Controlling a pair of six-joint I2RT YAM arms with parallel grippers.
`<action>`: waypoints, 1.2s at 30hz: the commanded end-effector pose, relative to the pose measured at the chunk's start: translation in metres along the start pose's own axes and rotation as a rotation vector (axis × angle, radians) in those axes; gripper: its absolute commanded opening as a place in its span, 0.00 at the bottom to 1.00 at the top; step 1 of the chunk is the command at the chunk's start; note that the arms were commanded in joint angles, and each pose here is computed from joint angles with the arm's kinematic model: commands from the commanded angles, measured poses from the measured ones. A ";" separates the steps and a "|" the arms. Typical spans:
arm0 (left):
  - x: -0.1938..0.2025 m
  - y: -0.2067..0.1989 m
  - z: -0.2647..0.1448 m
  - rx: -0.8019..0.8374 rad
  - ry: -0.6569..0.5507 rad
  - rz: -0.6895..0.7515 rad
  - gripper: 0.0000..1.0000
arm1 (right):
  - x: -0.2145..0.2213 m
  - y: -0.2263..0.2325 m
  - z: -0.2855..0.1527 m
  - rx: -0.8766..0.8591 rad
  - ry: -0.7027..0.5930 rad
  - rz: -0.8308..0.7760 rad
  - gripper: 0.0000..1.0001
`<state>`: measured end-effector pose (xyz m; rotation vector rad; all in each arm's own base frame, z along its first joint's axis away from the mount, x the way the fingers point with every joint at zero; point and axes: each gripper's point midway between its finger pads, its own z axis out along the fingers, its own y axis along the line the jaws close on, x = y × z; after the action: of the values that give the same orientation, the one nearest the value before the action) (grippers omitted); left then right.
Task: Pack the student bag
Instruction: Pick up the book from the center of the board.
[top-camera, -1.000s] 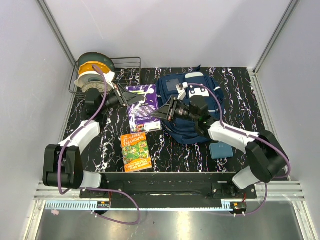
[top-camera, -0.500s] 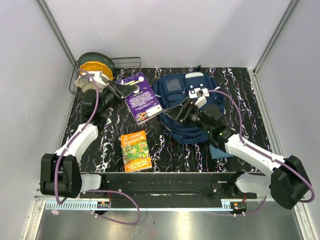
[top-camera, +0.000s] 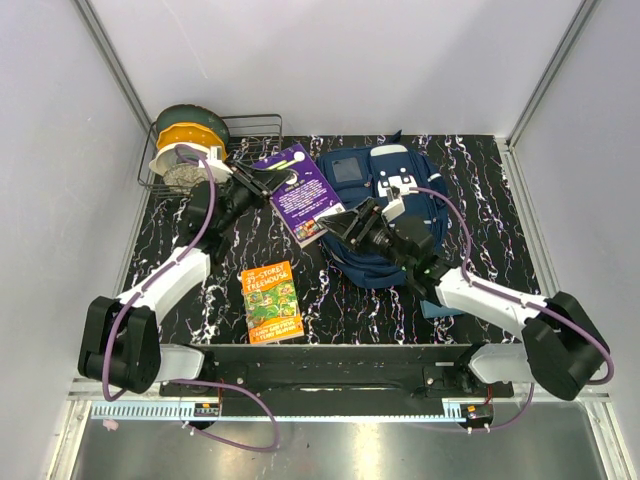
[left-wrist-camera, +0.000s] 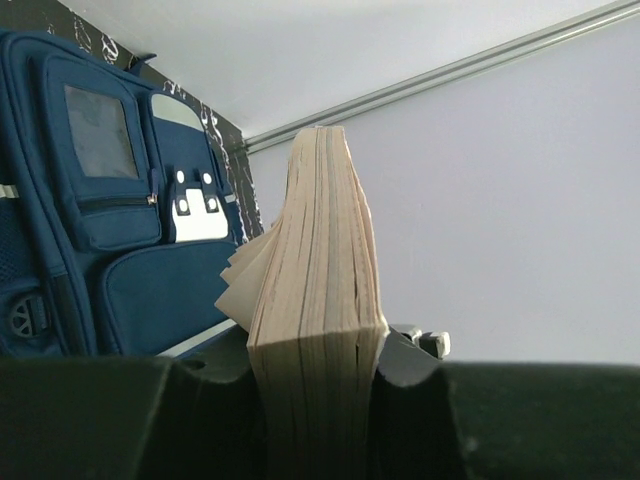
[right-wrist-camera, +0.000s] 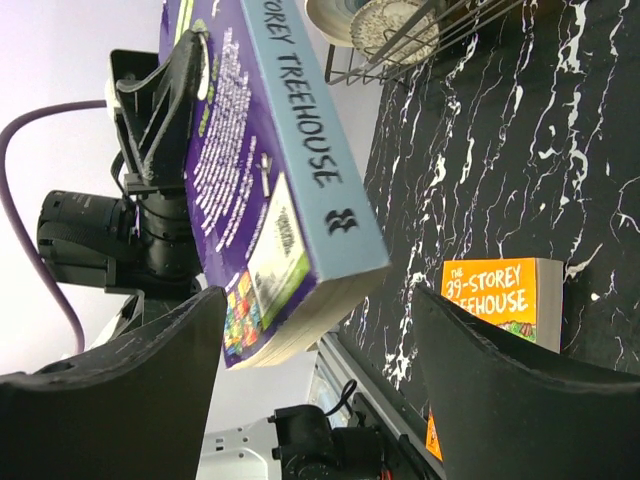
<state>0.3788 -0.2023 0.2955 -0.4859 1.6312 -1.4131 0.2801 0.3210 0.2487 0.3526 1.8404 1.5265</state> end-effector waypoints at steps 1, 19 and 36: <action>-0.022 -0.043 0.001 0.134 -0.103 -0.002 0.00 | -0.013 0.022 0.008 -0.085 -0.062 0.004 0.80; 0.003 -0.039 0.004 0.126 -0.048 0.017 0.00 | -0.016 0.054 0.017 -0.205 -0.052 0.004 0.59; 0.022 -0.023 0.008 0.023 0.118 0.379 0.99 | -0.077 0.016 -0.033 0.069 -0.404 -0.031 0.00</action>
<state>0.3714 -0.2254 0.2868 -0.3578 1.7014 -1.3282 0.2928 0.3167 0.2591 0.4527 1.7435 1.5412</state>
